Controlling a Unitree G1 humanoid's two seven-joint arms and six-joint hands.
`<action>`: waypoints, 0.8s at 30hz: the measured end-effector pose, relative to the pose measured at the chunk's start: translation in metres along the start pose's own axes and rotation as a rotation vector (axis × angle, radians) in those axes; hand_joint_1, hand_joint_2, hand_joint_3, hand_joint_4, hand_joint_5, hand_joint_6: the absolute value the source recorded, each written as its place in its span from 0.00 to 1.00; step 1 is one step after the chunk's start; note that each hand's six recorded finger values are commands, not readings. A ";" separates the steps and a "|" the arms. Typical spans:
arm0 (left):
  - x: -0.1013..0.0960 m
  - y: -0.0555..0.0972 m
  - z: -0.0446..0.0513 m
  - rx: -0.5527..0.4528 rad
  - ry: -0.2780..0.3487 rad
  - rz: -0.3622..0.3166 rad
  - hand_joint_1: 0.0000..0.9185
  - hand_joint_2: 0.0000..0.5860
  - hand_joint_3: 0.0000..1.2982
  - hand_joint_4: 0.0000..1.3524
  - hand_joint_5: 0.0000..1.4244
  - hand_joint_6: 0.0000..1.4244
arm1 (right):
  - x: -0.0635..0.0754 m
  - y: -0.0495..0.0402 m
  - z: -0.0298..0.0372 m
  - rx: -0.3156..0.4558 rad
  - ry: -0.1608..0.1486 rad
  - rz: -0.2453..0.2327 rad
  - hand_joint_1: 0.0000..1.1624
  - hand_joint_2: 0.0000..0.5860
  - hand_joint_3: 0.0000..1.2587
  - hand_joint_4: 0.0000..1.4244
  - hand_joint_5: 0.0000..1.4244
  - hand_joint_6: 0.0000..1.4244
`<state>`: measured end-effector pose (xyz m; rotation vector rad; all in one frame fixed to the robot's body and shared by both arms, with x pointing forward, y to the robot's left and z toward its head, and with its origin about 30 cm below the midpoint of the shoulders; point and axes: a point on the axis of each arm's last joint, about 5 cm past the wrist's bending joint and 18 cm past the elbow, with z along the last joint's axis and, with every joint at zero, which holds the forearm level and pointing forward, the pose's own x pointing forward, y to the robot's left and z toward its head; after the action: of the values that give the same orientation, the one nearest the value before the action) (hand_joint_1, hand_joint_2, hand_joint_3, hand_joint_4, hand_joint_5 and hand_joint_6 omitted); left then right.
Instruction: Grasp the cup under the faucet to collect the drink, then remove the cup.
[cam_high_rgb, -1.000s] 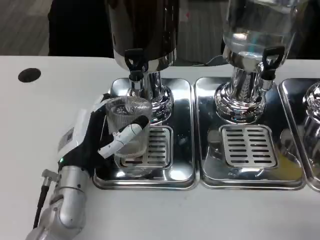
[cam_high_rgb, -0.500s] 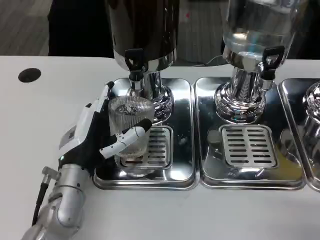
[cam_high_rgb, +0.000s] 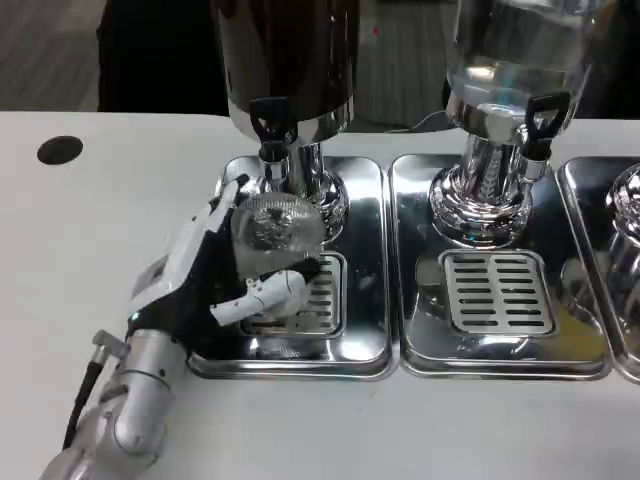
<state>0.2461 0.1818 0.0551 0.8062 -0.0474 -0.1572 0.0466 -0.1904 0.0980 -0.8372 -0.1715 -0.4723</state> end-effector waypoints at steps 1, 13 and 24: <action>0.000 0.000 0.0002 0.001 -0.001 -0.015 0.22 0.01 0.00 0.00 0.00 0.00 | 0.000 0.0000 0.0001 0.001 0.000 -0.001 0.59 0.88 0.31 0.26 0.20 0.13; -0.001 0.004 -0.0016 0.000 -0.022 -0.057 0.13 0.00 0.00 0.00 0.00 0.00 | 0.000 0.0016 -0.0008 0.008 0.009 -0.007 0.59 0.88 0.31 0.27 0.20 0.13; -0.008 0.007 -0.0057 -0.089 -0.032 -0.013 0.08 0.00 0.00 0.00 0.00 0.00 | 0.001 0.0038 -0.0020 0.012 0.011 -0.010 0.60 0.89 0.31 0.27 0.20 0.13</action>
<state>0.2394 0.1921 0.0566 0.7153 -0.0650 -0.1838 0.0489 -0.1900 0.0943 -0.8220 -0.1680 -0.4846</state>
